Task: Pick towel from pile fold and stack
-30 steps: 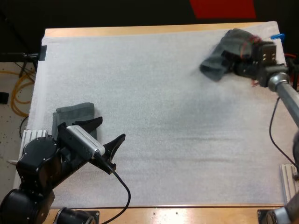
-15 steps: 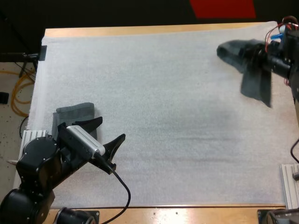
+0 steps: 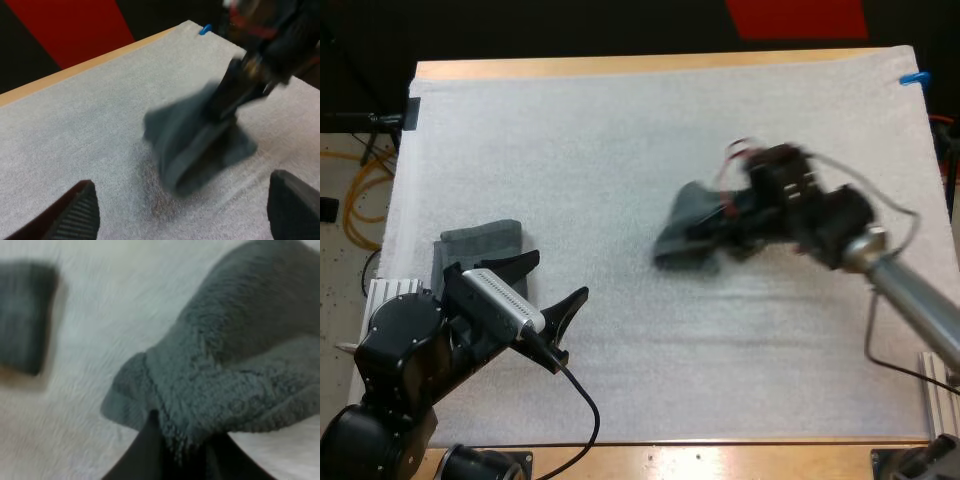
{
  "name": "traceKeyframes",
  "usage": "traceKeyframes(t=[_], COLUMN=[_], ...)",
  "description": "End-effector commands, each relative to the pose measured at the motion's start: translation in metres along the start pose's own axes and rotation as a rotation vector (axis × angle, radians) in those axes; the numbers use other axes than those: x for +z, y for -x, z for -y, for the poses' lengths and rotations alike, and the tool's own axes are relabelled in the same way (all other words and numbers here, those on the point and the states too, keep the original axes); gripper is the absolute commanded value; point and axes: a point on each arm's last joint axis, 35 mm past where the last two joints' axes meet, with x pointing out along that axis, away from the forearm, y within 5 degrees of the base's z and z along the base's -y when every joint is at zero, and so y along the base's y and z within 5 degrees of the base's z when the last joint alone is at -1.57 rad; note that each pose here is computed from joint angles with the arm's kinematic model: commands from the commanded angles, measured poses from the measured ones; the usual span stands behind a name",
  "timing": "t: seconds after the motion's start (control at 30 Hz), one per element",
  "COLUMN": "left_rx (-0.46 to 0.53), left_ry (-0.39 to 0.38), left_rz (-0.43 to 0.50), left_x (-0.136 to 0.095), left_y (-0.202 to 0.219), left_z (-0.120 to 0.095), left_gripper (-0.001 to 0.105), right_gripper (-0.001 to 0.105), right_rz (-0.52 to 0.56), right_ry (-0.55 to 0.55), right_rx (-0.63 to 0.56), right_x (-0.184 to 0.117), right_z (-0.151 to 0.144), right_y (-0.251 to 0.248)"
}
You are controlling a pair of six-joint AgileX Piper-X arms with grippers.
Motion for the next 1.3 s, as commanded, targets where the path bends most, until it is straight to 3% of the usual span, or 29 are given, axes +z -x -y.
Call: traceKeyframes(t=[0.0, 0.07, 0.1, 0.2, 0.23, 0.43, 0.5, 0.7, 0.97, 1.27], left_rx=[-0.012, -0.012, -0.012, -0.011, -0.011, -0.011, -0.011, -0.011, -0.011, -0.010], left_ry=[0.004, 0.005, 0.006, 0.008, 0.009, 0.008, 0.008, 0.008, 0.008, 0.011], left_rz=[0.013, 0.011, 0.009, 0.004, 0.004, 0.004, 0.004, 0.004, 0.004, -0.003], left_x=[0.002, 0.002, 0.002, 0.001, 0.001, 0.001, 0.001, 0.001, 0.001, 0.000], left_y=[0.001, 0.001, 0.001, 0.001, 0.001, 0.001, 0.001, 0.001, 0.001, 0.001], left_z=[0.002, 0.001, 0.001, 0.001, 0.001, 0.001, 0.001, 0.001, 0.001, 0.001], left_gripper=[0.067, 0.067, 0.067, 0.067, 0.067, 0.067, 0.067, 0.067, 0.067, 0.067], right_gripper=[0.012, 0.031, 0.046, 0.078, 0.081, 0.080, 0.080, 0.080, 0.080, 0.080], right_rz=[0.032, 0.039, 0.044, 0.058, 0.063, 0.053, 0.034, -0.003, -0.118, -0.235], right_ry=[0.018, 0.048, 0.066, 0.134, 0.156, 0.202, 0.171, 0.039, -0.142, -0.213], right_rx=[0.031, 0.075, 0.090, 0.116, 0.117, -0.042, -0.126, -0.223, -0.154, -0.039], right_x=[0.005, 0.005, 0.005, 0.005, 0.005, 0.003, 0.003, 0.004, -0.013, -0.035], right_z=[-0.010, -0.022, -0.029, -0.045, -0.047, -0.036, -0.020, 0.040, 0.111, 0.132], right_y=[-0.001, -0.007, -0.009, -0.007, -0.005, 0.005, 0.006, 0.006, -0.030, -0.087])
